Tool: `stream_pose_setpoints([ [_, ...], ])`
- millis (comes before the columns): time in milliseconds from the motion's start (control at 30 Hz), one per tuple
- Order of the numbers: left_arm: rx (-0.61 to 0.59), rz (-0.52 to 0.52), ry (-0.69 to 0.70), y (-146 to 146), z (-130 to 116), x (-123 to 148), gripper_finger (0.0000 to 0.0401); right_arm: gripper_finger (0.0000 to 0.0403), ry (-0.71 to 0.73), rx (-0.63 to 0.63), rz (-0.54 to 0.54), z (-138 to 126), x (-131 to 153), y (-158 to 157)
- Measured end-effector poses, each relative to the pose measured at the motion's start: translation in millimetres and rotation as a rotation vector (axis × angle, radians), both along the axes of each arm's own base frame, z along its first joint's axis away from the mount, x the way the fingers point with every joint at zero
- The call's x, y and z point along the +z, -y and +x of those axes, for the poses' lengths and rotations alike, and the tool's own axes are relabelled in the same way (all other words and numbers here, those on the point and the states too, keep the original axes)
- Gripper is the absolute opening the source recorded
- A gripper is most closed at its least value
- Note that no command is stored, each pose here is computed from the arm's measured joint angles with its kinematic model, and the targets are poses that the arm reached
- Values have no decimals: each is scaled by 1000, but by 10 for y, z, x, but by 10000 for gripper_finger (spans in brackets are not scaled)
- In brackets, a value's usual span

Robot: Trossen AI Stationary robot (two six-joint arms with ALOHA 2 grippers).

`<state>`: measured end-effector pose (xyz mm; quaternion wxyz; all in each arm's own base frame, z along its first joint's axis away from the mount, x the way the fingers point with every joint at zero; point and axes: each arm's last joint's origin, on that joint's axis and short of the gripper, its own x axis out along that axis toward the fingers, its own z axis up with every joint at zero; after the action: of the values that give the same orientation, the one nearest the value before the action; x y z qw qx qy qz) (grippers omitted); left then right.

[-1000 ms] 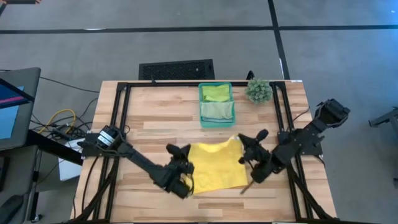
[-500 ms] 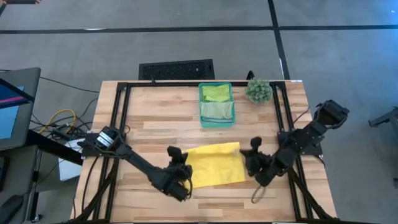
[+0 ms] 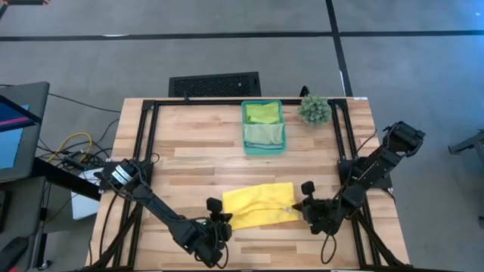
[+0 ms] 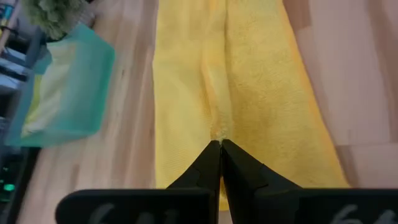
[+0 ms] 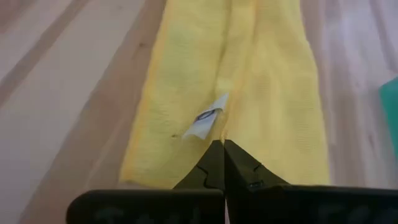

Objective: Fold microfiber towels
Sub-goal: Fold the yellow microfiber cloth

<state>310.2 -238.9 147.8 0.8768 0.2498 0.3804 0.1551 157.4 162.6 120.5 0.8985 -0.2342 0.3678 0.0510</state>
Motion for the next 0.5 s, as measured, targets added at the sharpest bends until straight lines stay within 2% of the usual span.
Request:
stream_pose_setpoints([
  [267, 12, -131, -35, 26, -10, -22, 2, 12, -90, 78, 74, -35, -19, -45],
  [367, 15, -126, -26, 34, -17, -20, 2, 12, -86, 80, 65, -49, -19, -52],
  [500, 6, -38, 18, 64, -49, -1, 2, 6, -41, 67, -2, -101, -16, -68],
])
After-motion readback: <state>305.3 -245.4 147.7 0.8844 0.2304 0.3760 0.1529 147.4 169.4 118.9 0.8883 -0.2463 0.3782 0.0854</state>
